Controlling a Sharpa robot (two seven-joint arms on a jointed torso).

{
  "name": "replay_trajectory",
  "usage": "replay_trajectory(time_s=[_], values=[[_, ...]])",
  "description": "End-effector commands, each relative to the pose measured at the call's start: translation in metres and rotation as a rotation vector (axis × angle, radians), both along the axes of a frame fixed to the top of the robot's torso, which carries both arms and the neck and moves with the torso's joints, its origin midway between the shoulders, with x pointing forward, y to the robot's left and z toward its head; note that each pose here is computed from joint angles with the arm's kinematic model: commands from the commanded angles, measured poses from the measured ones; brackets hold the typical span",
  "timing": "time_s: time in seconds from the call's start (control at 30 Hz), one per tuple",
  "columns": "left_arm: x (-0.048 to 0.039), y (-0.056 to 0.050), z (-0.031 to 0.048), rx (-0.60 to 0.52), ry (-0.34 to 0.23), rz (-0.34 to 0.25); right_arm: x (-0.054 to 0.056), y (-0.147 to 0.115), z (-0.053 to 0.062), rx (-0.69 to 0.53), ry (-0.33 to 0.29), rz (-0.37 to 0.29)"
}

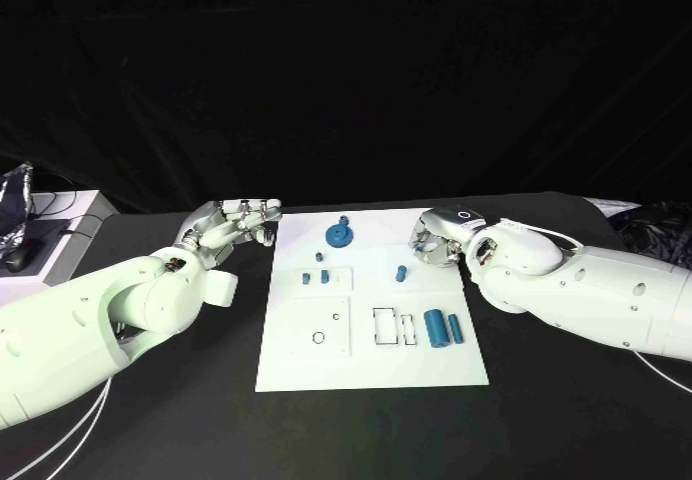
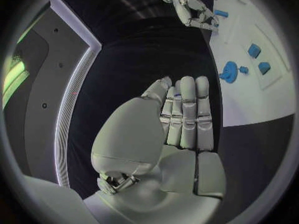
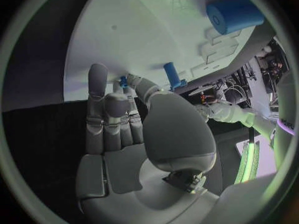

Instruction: Assemble the parts on the task board

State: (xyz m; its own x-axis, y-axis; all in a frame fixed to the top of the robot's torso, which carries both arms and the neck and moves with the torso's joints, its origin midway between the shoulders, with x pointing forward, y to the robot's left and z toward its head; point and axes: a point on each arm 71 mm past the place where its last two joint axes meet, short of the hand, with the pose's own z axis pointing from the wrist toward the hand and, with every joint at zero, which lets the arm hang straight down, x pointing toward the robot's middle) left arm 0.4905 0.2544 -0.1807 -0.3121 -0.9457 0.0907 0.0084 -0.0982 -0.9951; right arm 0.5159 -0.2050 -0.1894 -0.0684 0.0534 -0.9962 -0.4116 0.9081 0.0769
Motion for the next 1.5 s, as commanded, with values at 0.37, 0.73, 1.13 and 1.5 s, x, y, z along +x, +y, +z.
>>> replay_trajectory(time_s=[0.37, 0.73, 1.13, 1.5], values=[[-0.0009, -0.002, 0.0001, -0.007, 0.003, -0.027, -0.003, 0.001, 0.001, -0.007, -0.037, 0.011], [-0.0006, -0.002, -0.0006, -0.005, 0.005, -0.022, -0.008, 0.002, 0.008, 0.025, -0.109, 0.017], [-0.0003, -0.001, -0.0013, -0.004, 0.009, -0.022, -0.010, 0.002, 0.010, 0.026, -0.106, 0.024], [0.0005, 0.001, -0.0023, -0.002, 0.016, -0.022, -0.013, 0.001, 0.024, 0.050, -0.057, 0.025]])
